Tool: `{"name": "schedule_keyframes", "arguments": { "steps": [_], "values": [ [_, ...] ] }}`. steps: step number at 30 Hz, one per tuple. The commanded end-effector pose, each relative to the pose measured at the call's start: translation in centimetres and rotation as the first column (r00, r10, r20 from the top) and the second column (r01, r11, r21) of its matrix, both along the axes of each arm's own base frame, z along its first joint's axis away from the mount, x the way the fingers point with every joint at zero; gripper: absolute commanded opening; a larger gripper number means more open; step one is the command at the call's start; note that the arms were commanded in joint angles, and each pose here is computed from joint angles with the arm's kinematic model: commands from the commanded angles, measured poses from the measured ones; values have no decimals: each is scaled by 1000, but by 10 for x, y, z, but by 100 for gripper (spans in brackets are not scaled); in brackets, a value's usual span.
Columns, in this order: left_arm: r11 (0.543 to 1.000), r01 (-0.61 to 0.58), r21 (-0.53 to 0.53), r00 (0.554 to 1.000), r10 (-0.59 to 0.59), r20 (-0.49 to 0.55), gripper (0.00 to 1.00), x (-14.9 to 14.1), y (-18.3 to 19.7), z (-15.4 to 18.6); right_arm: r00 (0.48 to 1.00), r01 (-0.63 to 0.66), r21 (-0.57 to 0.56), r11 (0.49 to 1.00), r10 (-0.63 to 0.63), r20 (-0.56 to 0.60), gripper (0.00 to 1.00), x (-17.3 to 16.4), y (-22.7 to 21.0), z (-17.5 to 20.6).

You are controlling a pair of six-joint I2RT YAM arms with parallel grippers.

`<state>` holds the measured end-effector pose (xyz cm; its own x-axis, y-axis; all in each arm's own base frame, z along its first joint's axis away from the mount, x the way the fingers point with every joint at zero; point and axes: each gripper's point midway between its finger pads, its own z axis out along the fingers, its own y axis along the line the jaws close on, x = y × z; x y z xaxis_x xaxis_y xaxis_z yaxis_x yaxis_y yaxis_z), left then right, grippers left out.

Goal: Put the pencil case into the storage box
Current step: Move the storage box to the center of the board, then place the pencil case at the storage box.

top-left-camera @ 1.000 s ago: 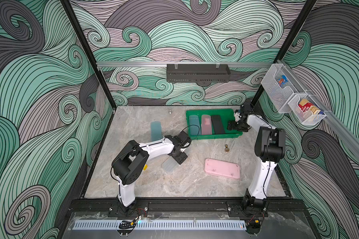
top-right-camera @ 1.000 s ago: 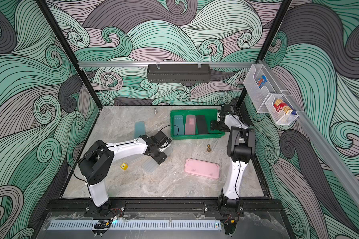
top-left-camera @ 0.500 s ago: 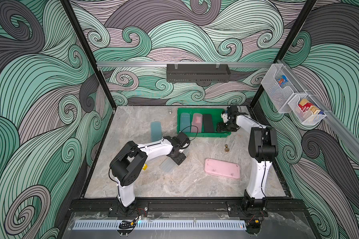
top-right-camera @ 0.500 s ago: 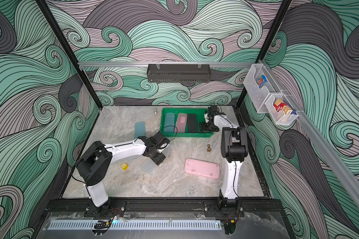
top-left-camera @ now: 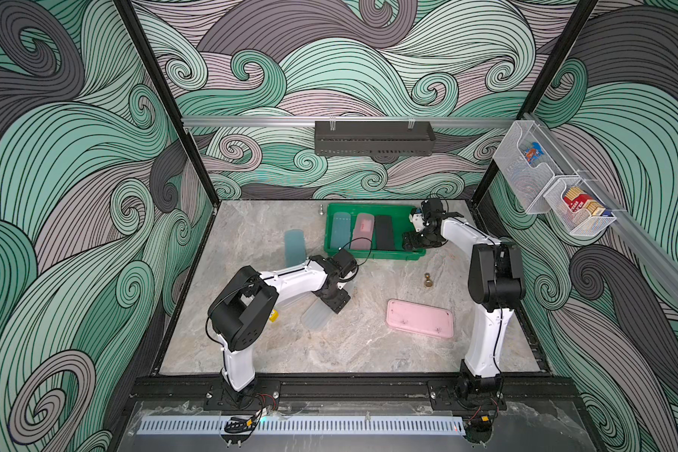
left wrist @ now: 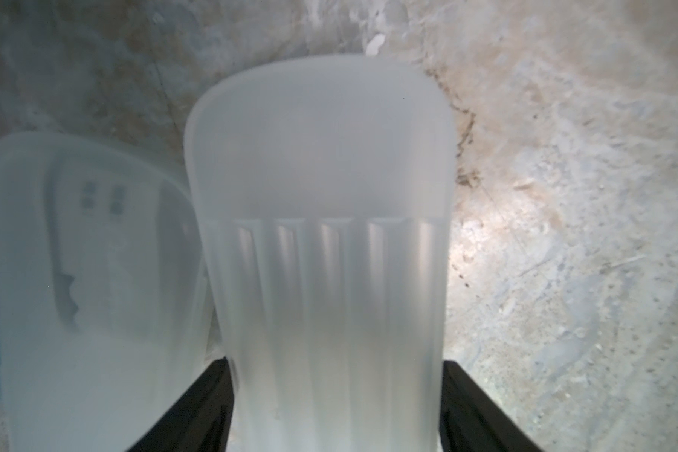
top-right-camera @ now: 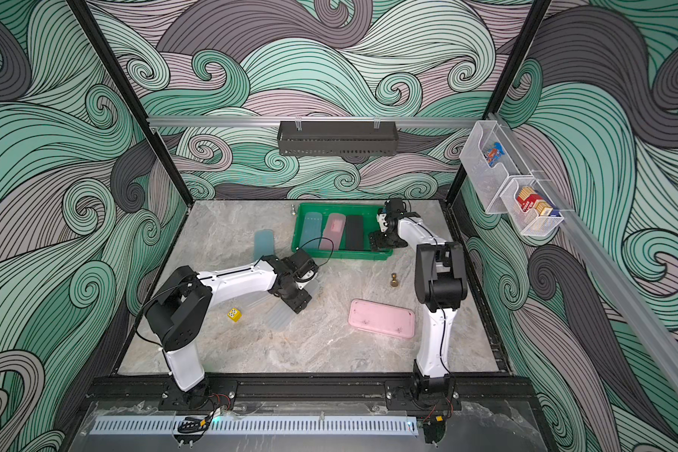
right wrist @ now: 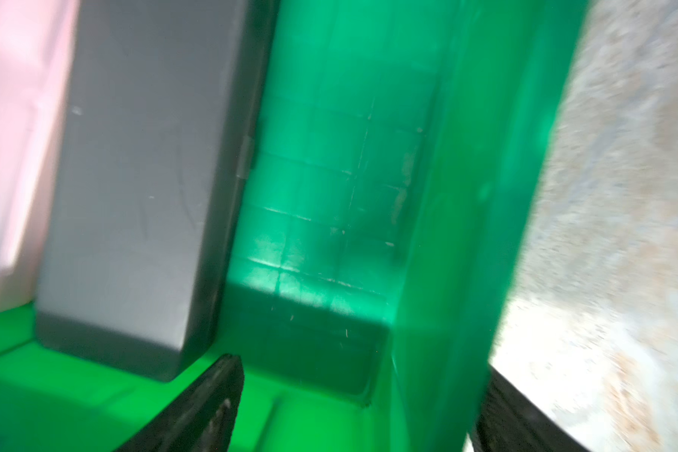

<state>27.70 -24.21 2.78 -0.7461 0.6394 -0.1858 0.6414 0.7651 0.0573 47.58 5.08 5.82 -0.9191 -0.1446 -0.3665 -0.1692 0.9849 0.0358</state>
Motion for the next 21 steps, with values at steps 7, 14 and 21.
{"name": "schedule_keyframes", "arguments": {
  "steps": [7,14,21],
  "values": [
    [987,-148,66,973,157,-171,56,-37,13,-34,999,31,3,999,-32,34,91,-13,-7,24],
    [979,-197,51,964,203,-173,61,-42,14,-41,997,26,47,999,-30,73,94,-28,1,50],
    [978,-202,45,964,207,-170,65,-52,20,-45,990,-11,73,997,1,141,96,-54,19,85]
  ]
}}
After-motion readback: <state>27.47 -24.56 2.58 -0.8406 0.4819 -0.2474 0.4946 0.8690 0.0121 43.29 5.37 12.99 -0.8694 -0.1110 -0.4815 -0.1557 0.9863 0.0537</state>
